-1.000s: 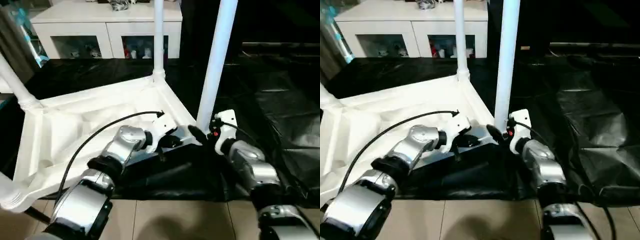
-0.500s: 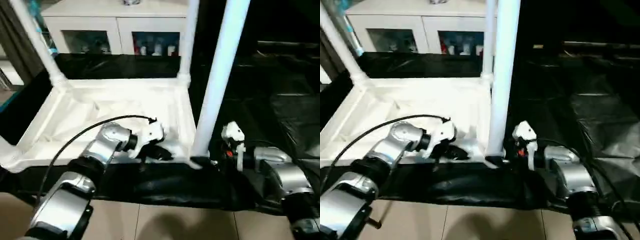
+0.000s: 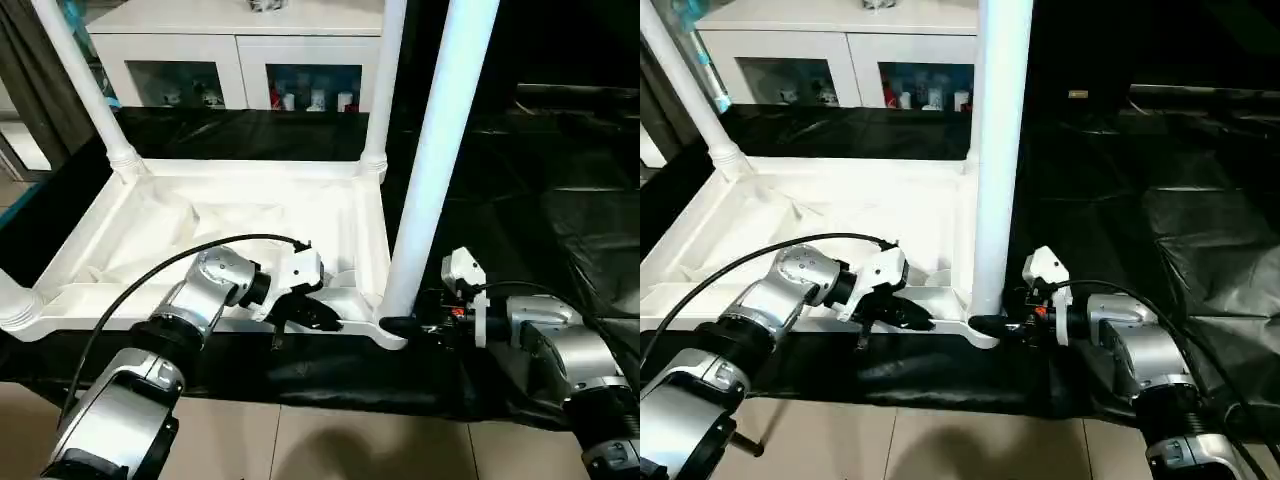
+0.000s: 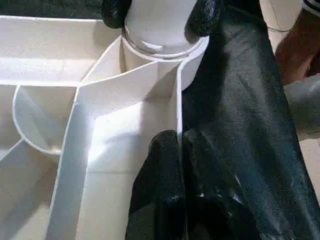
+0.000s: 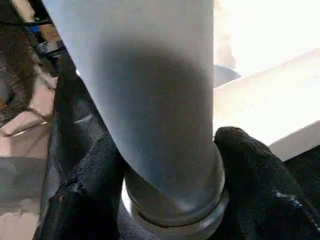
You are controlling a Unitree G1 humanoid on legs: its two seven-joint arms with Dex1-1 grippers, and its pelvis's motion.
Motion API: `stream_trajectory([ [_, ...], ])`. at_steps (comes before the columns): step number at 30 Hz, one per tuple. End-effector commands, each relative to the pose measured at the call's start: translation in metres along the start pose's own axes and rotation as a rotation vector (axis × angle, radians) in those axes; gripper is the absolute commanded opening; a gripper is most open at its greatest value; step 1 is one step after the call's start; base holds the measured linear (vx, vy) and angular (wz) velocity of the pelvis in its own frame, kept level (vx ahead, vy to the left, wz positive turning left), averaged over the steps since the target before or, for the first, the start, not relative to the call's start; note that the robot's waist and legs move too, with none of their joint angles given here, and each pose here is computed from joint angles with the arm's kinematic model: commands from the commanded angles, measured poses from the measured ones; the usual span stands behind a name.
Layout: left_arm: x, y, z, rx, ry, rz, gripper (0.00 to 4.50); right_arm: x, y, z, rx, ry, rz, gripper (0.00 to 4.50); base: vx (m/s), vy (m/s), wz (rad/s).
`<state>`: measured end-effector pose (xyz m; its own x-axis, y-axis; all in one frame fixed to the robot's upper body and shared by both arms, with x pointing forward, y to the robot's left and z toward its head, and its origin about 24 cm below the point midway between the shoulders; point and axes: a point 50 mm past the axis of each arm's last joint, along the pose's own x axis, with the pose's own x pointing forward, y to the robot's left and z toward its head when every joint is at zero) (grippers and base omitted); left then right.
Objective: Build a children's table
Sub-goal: Rotate leg to tighten
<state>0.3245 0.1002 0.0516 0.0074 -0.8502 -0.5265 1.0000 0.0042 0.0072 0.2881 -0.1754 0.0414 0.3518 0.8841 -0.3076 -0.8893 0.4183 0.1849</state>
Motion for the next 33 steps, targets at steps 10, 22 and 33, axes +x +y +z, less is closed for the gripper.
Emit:
stream_trajectory([
  [10,0.037,0.021,0.024,-0.06,-0.07,0.31,0.0,0.055,-0.009,-0.023,0.301,-0.138,-0.501,2.49,0.0,0.0,0.0],
  [22,0.045,0.024,0.029,0.001,-0.065,0.346,0.0,0.072,-0.003,-0.007,0.207,-0.165,-0.452,3.62,0.0,0.0,0.0],
  [33,0.038,0.022,0.029,0.031,-0.141,0.342,0.0,-0.039,-0.009,-0.002,0.026,-0.097,-0.316,3.62,0.01,0.0,0.02],
])
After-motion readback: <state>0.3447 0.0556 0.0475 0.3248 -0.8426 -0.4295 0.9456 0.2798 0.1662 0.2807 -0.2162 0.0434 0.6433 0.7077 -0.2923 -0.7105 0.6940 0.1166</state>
